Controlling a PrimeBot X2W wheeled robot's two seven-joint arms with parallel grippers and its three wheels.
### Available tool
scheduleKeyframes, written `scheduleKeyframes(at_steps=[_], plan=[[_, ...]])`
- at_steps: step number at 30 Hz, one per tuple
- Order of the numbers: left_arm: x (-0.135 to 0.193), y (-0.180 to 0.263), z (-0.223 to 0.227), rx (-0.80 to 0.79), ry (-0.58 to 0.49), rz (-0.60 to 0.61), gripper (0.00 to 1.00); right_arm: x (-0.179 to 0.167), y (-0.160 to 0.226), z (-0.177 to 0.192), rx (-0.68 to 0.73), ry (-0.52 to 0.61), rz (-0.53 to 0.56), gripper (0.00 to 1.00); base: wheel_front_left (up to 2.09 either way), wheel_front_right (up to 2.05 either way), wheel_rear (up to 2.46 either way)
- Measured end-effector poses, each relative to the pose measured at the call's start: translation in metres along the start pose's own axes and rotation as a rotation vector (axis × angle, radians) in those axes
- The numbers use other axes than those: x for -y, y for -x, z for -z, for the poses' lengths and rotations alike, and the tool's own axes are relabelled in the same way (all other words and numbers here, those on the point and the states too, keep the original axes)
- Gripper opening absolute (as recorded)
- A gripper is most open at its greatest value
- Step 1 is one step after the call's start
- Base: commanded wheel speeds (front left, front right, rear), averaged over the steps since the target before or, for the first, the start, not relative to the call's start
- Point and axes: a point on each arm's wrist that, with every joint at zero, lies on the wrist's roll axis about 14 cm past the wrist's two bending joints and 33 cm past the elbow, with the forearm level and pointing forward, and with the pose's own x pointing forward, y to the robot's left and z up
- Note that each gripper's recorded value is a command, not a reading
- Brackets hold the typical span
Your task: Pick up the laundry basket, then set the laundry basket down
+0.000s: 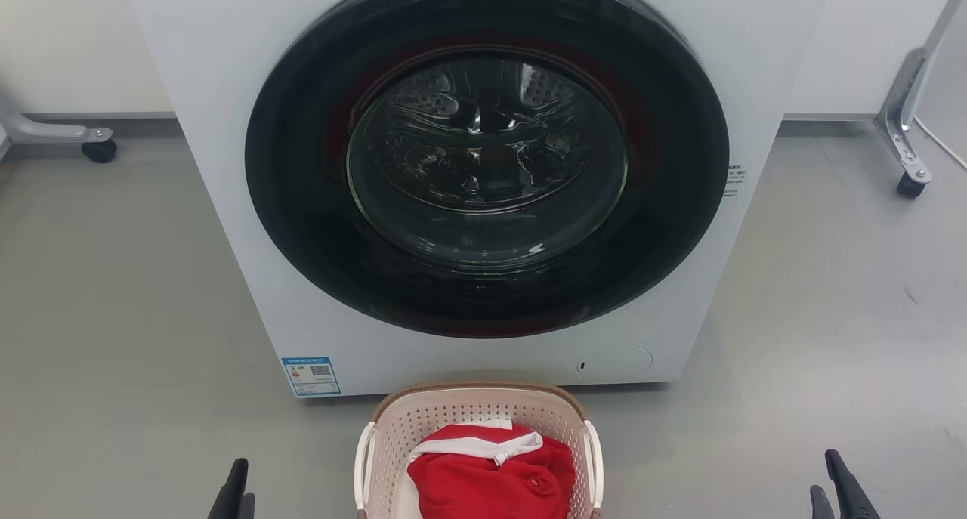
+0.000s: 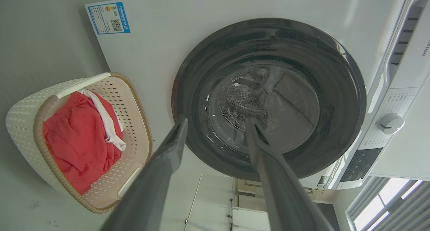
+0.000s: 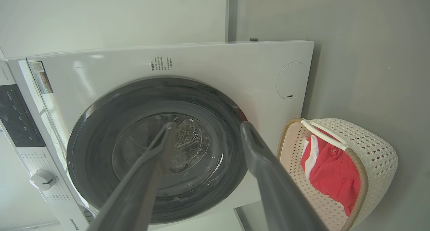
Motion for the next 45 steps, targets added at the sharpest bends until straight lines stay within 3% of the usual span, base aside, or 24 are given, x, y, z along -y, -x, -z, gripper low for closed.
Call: scheduleKeyframes(at_steps=[11,19,45], plan=[[0.005,-0.001,0.005,0.005,-0.037,0.011,1.00,0.000,-0.003,0.015,-0.028,0.031,0.003,1.00,0.00,0.00,0.00],[0.009,-0.002,0.007,0.010,-0.094,0.016,1.00,0.002,-0.004,0.027,-0.052,0.129,0.024,1.00,0.00,0.00,0.00],[0.022,-0.006,0.021,0.013,-0.594,0.028,1.00,-0.007,-0.016,0.073,-0.157,0.615,-0.016,1.00,0.00,0.00,0.00]])
